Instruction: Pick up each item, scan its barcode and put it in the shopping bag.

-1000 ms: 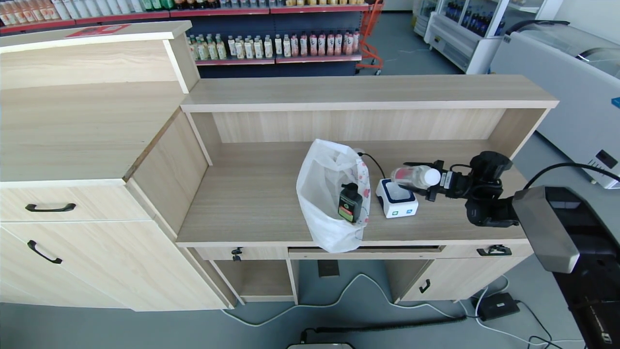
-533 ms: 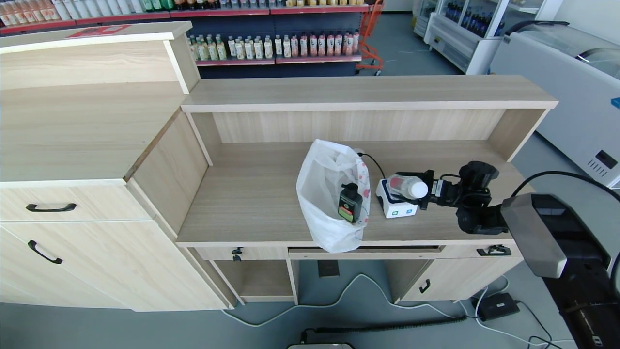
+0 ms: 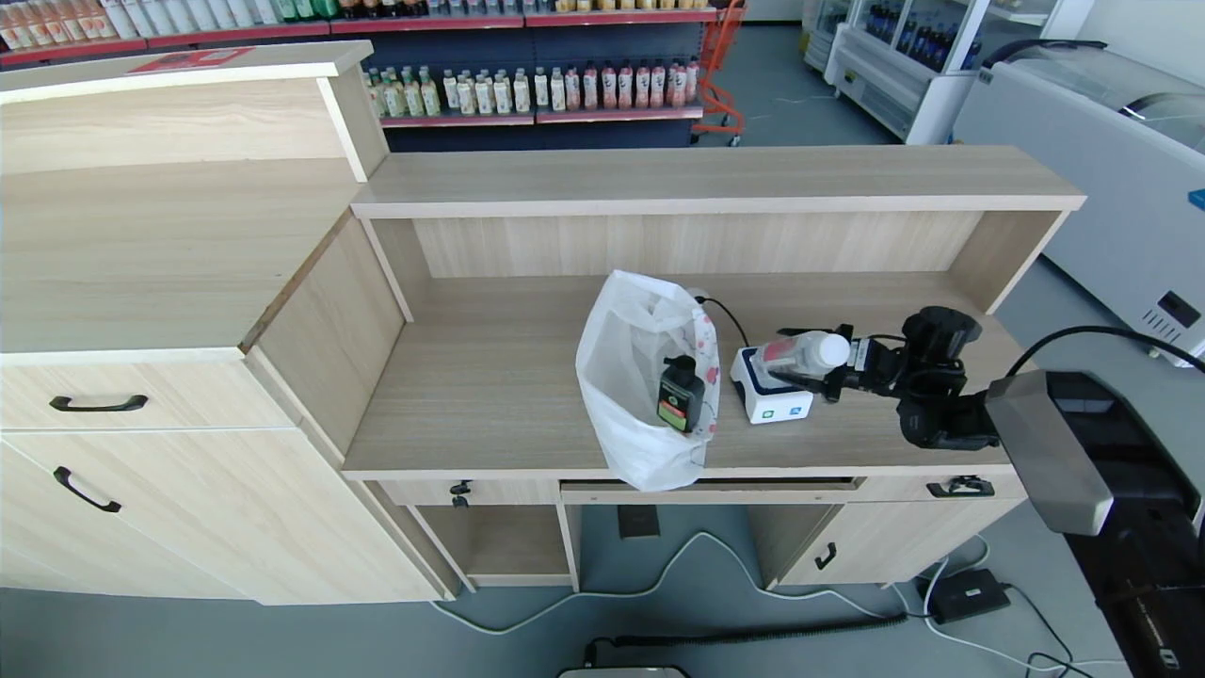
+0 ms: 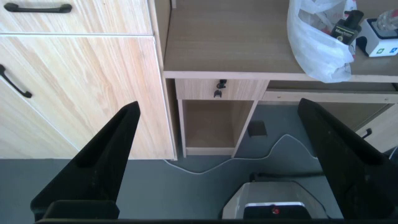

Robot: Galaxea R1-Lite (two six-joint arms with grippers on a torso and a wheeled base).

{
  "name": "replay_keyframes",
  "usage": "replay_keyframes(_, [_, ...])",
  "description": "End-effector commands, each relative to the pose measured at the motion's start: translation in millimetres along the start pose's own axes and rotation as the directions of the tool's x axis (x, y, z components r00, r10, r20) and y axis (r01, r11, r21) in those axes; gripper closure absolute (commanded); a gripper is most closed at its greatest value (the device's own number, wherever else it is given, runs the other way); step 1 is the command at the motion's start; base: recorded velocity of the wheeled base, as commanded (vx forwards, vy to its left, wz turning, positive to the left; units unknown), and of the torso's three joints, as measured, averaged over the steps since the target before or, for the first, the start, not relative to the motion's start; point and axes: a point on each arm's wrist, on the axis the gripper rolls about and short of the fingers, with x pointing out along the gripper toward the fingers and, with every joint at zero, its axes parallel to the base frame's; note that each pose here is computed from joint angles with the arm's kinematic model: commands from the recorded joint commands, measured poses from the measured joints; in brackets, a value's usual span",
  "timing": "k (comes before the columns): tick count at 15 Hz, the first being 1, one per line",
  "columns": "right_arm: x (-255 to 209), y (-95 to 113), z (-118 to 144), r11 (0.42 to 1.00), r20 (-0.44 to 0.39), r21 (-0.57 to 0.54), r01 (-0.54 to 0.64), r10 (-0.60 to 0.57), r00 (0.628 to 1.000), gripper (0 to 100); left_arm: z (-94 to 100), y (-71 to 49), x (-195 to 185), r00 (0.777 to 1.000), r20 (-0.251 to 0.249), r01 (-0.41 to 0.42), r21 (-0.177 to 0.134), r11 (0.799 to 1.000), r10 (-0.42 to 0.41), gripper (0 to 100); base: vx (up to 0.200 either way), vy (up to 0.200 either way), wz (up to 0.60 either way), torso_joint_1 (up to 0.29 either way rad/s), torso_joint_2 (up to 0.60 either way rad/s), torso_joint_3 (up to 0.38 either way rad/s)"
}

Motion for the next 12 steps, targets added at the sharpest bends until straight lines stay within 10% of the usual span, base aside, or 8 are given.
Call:
replay_keyframes(1, [-10.8, -20.8, 12.7, 0.999, -0.007, -0.042, 0.023, -0.023, 1.0, 100, 0.0, 0.0, 0.0, 1.0, 0.0, 0.0, 0.0, 1.0, 0.0, 0, 0.0, 0.0, 0.0, 0.0, 0.0, 0.0])
replay_keyframes(8, [-66.1, -89.2, 67.3, 0.984, -0.07, -0.138, 0.115, -0.125, 0.99, 100, 0.0, 0.0, 0.0, 1.0, 0.0, 0.0, 0.0, 1.0, 0.0, 0, 0.0, 0.0, 0.0, 0.0, 0.0, 0.0])
replay_keyframes(12, [-144.5, -94.7, 148.8, 0.958, -0.258, 0.115, 0.262, -0.225, 0.94, 100, 0.0, 0.0, 0.0, 1.0, 0.0, 0.0, 0.0, 1.0, 0.0, 0, 0.0, 0.0, 0.0, 0.0, 0.0, 0.0])
